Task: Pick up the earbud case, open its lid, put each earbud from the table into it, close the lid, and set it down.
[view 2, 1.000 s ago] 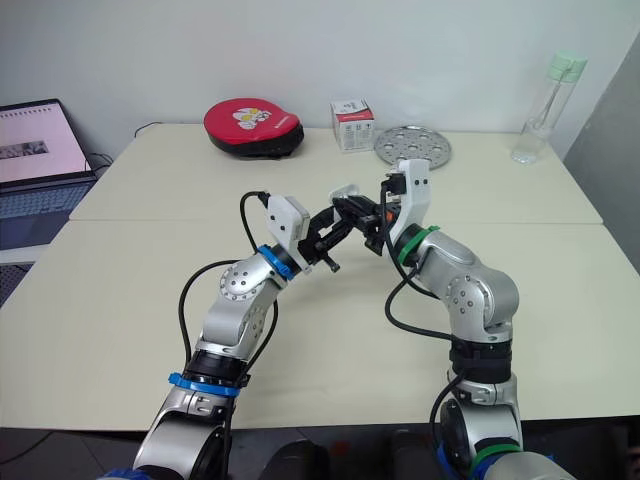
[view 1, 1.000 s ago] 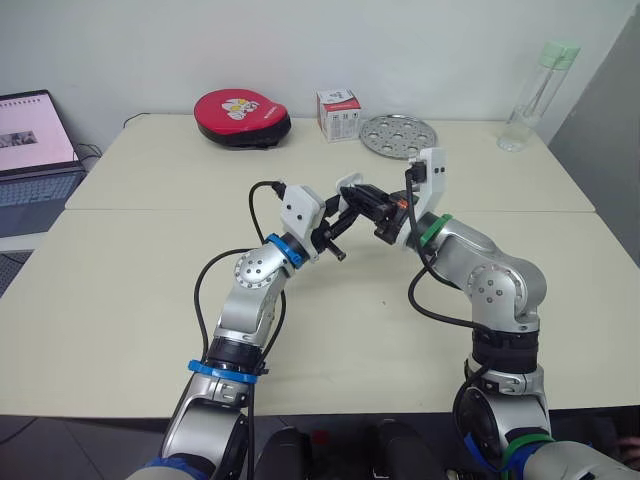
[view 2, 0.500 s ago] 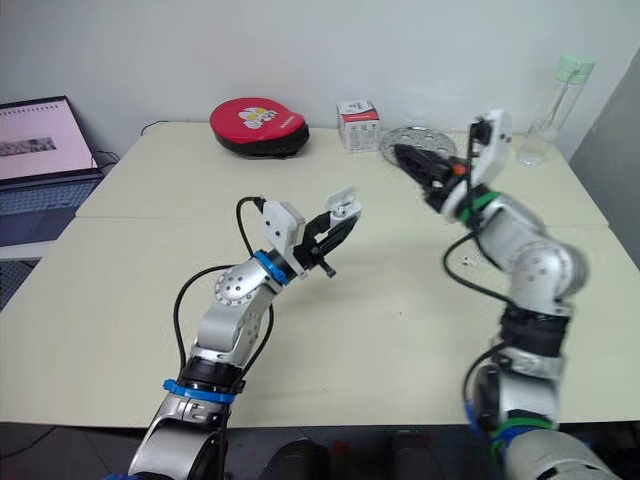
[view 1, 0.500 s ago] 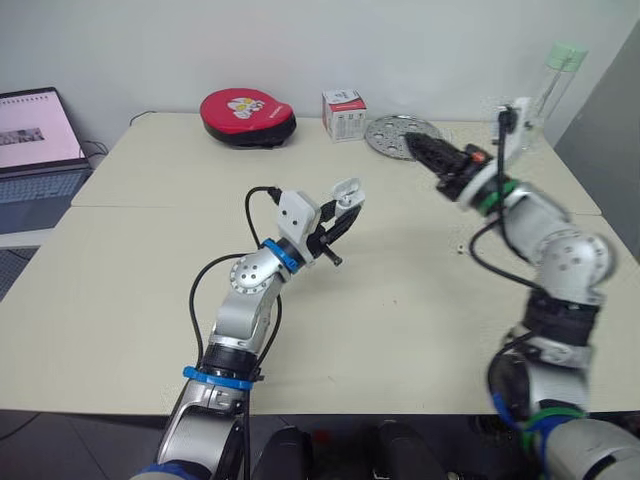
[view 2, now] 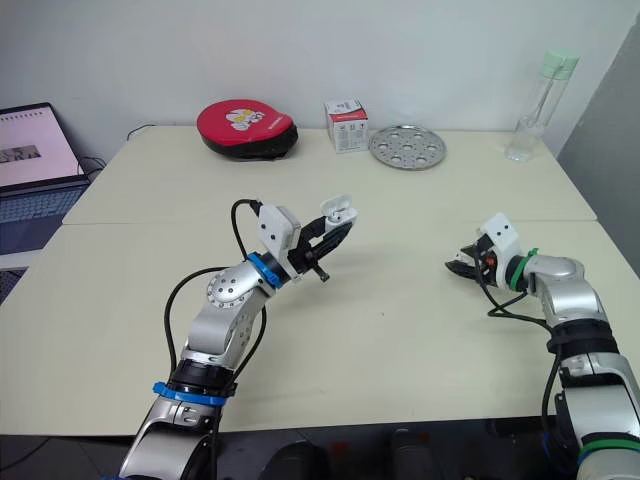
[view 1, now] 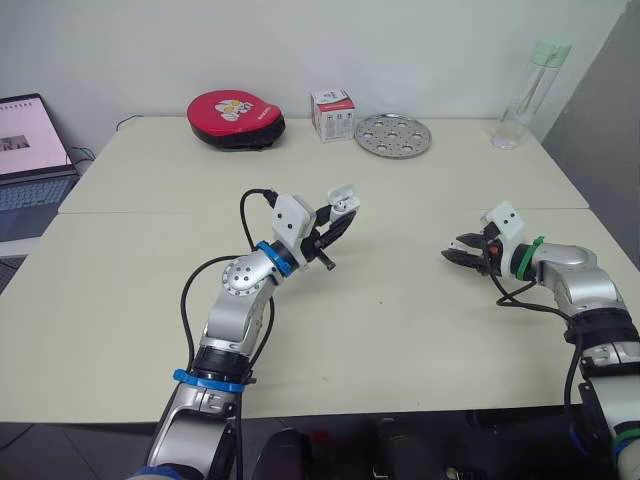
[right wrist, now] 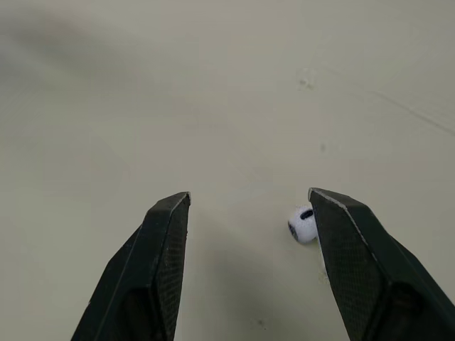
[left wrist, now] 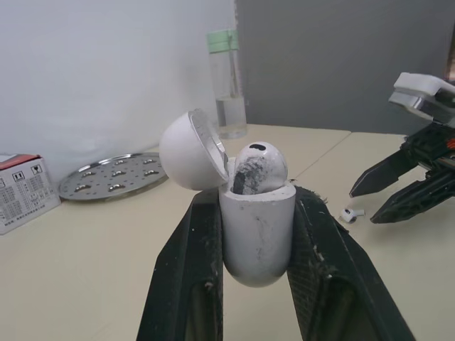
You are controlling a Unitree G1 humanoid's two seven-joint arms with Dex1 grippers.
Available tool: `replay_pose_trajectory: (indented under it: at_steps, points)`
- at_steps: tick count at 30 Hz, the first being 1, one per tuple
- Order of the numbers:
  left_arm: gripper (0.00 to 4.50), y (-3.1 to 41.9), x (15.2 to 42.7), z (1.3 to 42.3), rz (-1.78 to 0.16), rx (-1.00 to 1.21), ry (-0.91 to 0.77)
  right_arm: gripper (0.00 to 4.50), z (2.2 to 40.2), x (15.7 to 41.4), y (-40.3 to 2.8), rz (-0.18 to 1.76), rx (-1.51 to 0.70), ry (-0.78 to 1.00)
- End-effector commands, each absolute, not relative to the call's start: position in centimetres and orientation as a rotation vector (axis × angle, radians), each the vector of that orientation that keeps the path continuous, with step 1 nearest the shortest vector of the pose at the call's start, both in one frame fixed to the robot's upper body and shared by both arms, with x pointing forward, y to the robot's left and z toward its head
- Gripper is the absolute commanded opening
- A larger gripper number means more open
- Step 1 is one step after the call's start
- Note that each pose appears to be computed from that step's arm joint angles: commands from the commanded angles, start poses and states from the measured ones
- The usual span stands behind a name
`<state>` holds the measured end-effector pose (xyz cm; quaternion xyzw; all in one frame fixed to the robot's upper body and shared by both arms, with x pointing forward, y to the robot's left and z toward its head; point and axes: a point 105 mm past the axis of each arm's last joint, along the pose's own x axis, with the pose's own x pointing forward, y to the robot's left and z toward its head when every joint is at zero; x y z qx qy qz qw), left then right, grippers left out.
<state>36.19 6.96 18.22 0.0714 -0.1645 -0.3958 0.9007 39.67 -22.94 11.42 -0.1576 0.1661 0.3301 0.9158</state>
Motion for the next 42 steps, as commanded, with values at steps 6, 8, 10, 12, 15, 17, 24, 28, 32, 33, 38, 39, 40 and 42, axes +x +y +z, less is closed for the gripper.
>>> replay_pose_trajectory:
  at_steps: [6, 8, 10, 12, 15, 17, 24, 28, 32, 33, 38, 39, 40, 42]
  points:
    - [0.77, 6.7, 35.5, 20.3, -0.818, 0.168, -0.411, 2.75, 11.6, 41.9, -23.8, 0.58, -0.338, 0.312]
    - [0.77, 6.9, 35.4, 20.1, -0.811, 0.169, -0.407, 2.75, 11.5, 42.0, -23.8, 0.575, -0.312, 0.324]
    - [0.77, 7.1, 35.4, 20.0, -0.807, 0.17, -0.402, 2.75, 11.2, 42.0, -23.9, 0.574, -0.285, 0.343]
    - [0.77, 7.1, 35.3, 19.9, -0.807, 0.172, -0.399, 2.59, 11.0, 41.9, -23.7, 0.585, -0.259, 0.362]
    - [0.77, 7.0, 35.3, 19.9, -0.809, 0.175, -0.396, 1.86, 10.7, 41.8, -23.6, 0.598, -0.245, 0.381]
    - [0.77, 7.0, 35.3, 19.9, -0.807, 0.176, -0.396, 1.16, 10.4, 41.6, -23.7, 0.611, -0.266, 0.397]
    - [0.77, 6.8, 35.2, 19.8, -0.802, 0.168, -0.395, 0.38, 10.8, 41.0, -24.8, 0.598, -0.269, 0.395]
    - [0.77, 6.7, 34.9, 19.7, -0.801, 0.162, -0.395, 0.38, 11.1, 37.7, -26.8, 0.686, -0.424, 0.485]
    - [0.77, 7.2, 34.6, 18.9, -0.789, 0.15, -0.373, 0.38, 10.5, 29.8, -30.6, 0.84, -0.603, 0.756]
    - [0.77, 7.1, 34.4, 18.8, -0.791, 0.149, -0.371, 0.38, 10.1, 28.2, -31.8, 0.853, -0.657, 0.832]
    - [0.77, 7.0, 34.3, 18.4, -0.79, 0.144, -0.355, 0.38, 8.6, 24.3, -36.2, 0.835, -0.851, 1.061]
    - [0.77, 6.9, 34.3, 18.4, -0.79, 0.143, -0.354, 0.38, 8.3, 24.1, -36.5, 0.824, -0.853, 1.077]
    - [0.77, 6.9, 34.3, 18.4, -0.789, 0.141, -0.353, 0.38, 8.1, 24.1, -36.5, 0.815, -0.851, 1.081]
    - [0.77, 6.8, 34.3, 18.5, -0.789, 0.138, -0.353, 1.12, 7.8, 24.3, -36.4, 0.804, -0.854, 1.075]
